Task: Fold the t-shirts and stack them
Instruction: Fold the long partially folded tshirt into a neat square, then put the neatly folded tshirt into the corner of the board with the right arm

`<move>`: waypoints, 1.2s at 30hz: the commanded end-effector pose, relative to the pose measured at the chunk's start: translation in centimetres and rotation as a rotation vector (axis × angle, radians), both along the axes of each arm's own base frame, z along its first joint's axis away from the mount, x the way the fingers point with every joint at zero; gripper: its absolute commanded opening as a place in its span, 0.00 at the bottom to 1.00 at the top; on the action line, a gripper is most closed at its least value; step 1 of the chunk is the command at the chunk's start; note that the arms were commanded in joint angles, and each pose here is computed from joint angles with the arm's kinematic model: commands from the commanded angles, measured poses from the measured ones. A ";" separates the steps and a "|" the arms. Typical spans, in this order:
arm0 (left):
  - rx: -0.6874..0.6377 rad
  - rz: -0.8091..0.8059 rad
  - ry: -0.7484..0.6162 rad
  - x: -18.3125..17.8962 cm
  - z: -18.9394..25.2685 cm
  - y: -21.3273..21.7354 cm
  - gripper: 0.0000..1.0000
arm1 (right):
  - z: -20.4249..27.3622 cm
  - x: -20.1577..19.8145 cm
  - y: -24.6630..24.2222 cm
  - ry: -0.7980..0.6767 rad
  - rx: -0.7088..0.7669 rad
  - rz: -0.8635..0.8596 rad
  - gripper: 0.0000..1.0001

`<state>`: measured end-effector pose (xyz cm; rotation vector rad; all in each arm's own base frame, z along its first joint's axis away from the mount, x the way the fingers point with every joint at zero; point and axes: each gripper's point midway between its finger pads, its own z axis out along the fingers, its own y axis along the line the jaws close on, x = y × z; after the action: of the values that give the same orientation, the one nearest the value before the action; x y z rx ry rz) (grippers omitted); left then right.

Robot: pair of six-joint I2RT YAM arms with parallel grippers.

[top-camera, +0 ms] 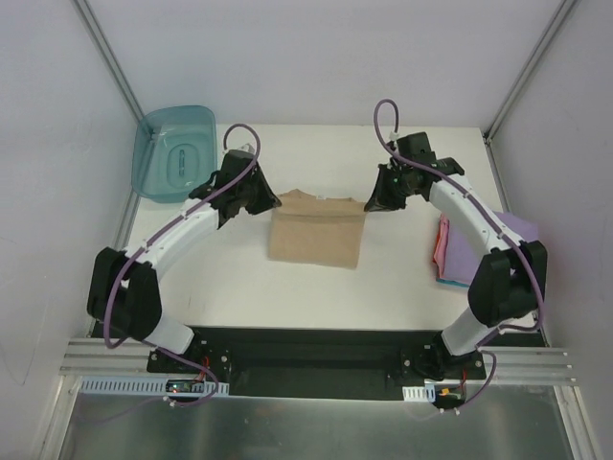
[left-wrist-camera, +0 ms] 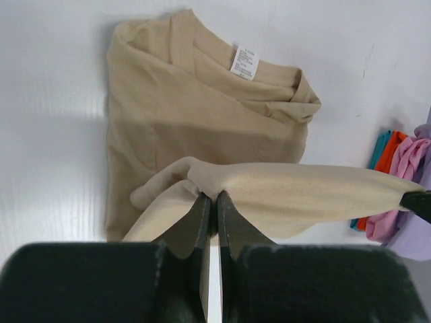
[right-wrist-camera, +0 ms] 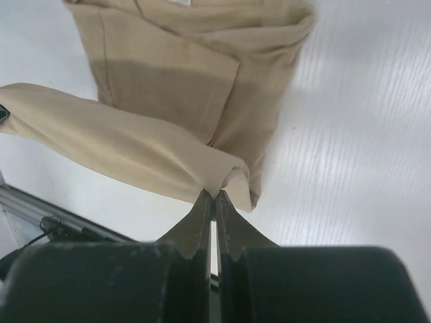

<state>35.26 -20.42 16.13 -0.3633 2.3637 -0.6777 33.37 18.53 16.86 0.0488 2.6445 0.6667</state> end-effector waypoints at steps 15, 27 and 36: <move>0.001 0.026 0.138 9.6 -6.5 1.4 0.23 | -6.7 11.8 -1.2 0.021 -0.112 0.042 0.46; -0.040 -0.031 0.133 3.9 -4.4 1.9 0.99 | 0.4 7.2 -2.0 -0.184 -0.044 0.013 0.97; -0.015 -0.002 0.123 -4.3 -5.4 4.1 0.99 | 1.2 2.5 -1.5 -0.283 0.105 -0.054 0.97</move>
<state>33.94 -16.83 10.64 -0.4416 2.5020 -0.7008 34.84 15.27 19.09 0.0072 2.3414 0.6139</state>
